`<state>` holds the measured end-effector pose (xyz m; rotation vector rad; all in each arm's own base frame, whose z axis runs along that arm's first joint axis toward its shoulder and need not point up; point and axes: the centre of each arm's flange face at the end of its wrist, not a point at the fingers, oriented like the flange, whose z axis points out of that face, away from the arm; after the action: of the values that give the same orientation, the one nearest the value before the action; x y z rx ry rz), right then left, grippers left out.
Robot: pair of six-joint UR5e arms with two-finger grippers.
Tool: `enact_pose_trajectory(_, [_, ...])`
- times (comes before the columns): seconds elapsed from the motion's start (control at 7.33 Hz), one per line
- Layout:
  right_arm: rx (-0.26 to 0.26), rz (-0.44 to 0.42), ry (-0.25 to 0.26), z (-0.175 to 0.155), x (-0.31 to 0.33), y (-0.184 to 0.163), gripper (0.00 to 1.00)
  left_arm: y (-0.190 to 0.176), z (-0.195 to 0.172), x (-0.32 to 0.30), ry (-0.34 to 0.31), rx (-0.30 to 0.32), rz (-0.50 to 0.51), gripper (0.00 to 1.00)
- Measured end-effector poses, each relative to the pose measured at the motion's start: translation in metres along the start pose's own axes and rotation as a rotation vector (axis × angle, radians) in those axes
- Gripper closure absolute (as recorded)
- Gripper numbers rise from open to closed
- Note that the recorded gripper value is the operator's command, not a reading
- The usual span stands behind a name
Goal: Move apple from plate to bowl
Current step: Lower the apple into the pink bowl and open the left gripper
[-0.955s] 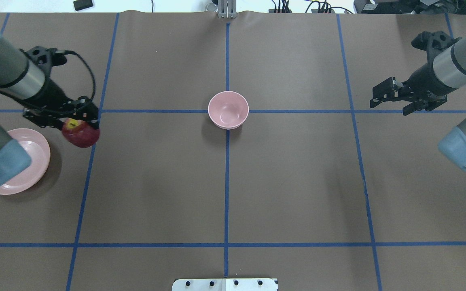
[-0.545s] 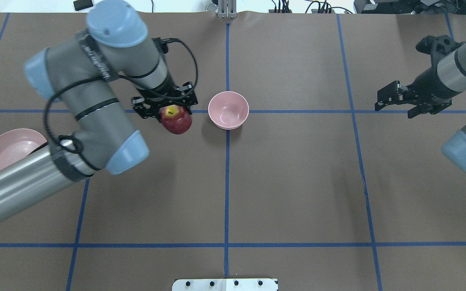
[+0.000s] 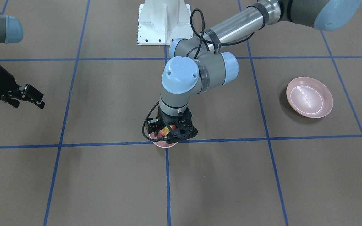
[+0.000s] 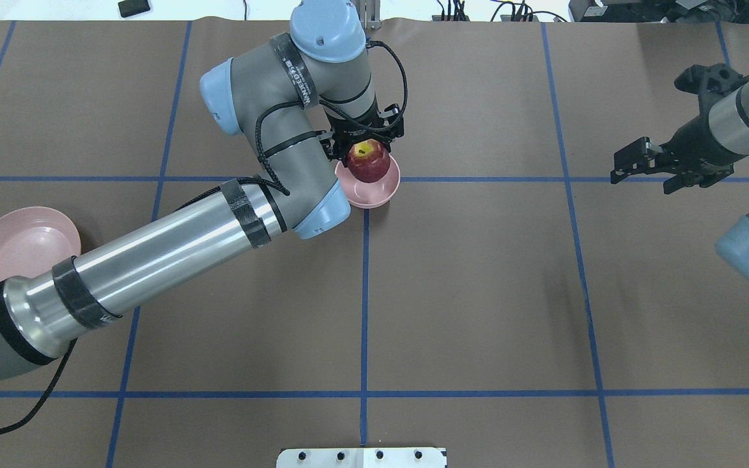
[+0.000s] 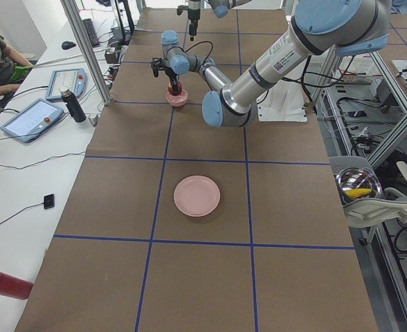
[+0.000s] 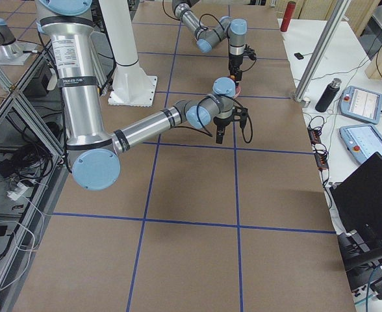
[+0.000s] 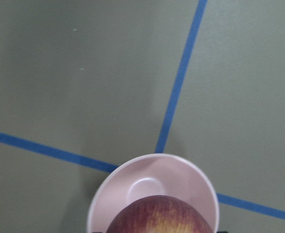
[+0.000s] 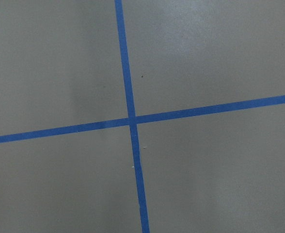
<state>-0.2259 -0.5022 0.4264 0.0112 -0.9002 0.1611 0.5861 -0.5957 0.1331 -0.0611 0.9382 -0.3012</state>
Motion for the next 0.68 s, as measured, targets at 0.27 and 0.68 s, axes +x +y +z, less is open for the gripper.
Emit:
enact_pose_trajectory(0.27, [0.0,0.001,0.002,0.001,0.0,0.0,0.0,0.012,0.019,-0.003,-0.013,-0.017,0.009,1.0])
enact_pose_trajectory(0.68, [-0.001,0.001,0.003,0.002,0.001,-0.001,0.0,0.016,0.027,-0.006,-0.004,-0.021,0.02,0.84])
